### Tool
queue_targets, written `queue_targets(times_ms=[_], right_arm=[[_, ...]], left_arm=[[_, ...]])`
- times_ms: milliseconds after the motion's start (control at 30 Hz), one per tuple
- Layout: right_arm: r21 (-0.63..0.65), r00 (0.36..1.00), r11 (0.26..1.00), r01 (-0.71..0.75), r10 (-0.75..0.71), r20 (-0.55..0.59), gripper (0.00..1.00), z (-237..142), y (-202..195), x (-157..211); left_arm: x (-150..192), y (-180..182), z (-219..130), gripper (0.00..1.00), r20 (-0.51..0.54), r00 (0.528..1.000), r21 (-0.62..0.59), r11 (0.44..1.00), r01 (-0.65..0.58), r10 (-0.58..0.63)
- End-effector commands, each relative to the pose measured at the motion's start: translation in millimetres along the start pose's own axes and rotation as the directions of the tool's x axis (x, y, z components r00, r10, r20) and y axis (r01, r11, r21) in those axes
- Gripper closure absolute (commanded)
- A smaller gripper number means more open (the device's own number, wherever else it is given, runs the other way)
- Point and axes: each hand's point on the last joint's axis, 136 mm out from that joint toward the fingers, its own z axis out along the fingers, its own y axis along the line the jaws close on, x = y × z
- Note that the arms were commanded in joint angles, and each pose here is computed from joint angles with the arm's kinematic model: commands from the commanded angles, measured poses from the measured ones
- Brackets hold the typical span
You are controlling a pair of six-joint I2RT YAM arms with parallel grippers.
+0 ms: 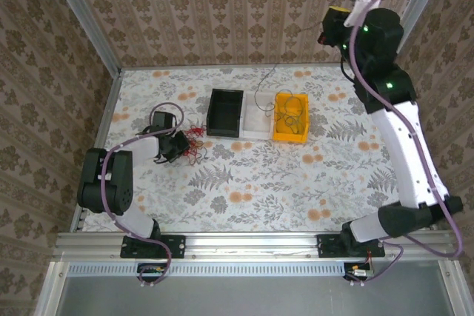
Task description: Untangle the cables
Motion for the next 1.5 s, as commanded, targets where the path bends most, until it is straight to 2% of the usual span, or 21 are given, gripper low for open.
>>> queue_targets(times_ms=[0, 300, 700, 900, 1167, 1467], right_arm=[[-0.035, 0.999, 0.999, 0.036, -0.037, -0.024, 0.96, 21.5, 13.5, 11.3], [0.003, 0.977, 0.998, 0.056, -0.055, -0.205, 0.96, 67.5, 4.7, 95.0], [0.067, 0.906, 0.978, 0.197, -0.156, -0.394, 0.96, 79.5, -3.3, 184.9], [0.047, 0.830, 0.964, 0.263, -0.201, -0.520, 0.97, 80.0, 5.7, 255.5], [0.071, 0.714, 0.972, 0.225, -0.115, -0.691, 0.97, 83.3, -4.3, 345.8], [0.047, 0.574, 0.980, 0.193, -0.074, -0.816, 0.94, 89.2, -2.7, 412.2]], left_arm=[[27.6, 19.6, 9.5, 1.00, -0.092, 0.995, -0.074, 0.997, 0.023, -0.030], [27.0, 19.8, 8.6, 1.00, -0.087, 0.996, -0.075, 0.997, 0.018, -0.025], [27.8, 18.5, 13.4, 1.00, -0.108, 0.994, -0.077, 0.997, 0.019, -0.027], [27.7, 17.7, 13.0, 1.00, -0.107, 0.994, -0.076, 0.997, 0.016, -0.024], [27.6, 17.9, 12.7, 1.00, -0.107, 0.994, -0.076, 0.997, 0.013, -0.021], [28.2, 17.9, 11.8, 1.00, -0.107, 0.994, -0.076, 0.997, 0.011, -0.019]])
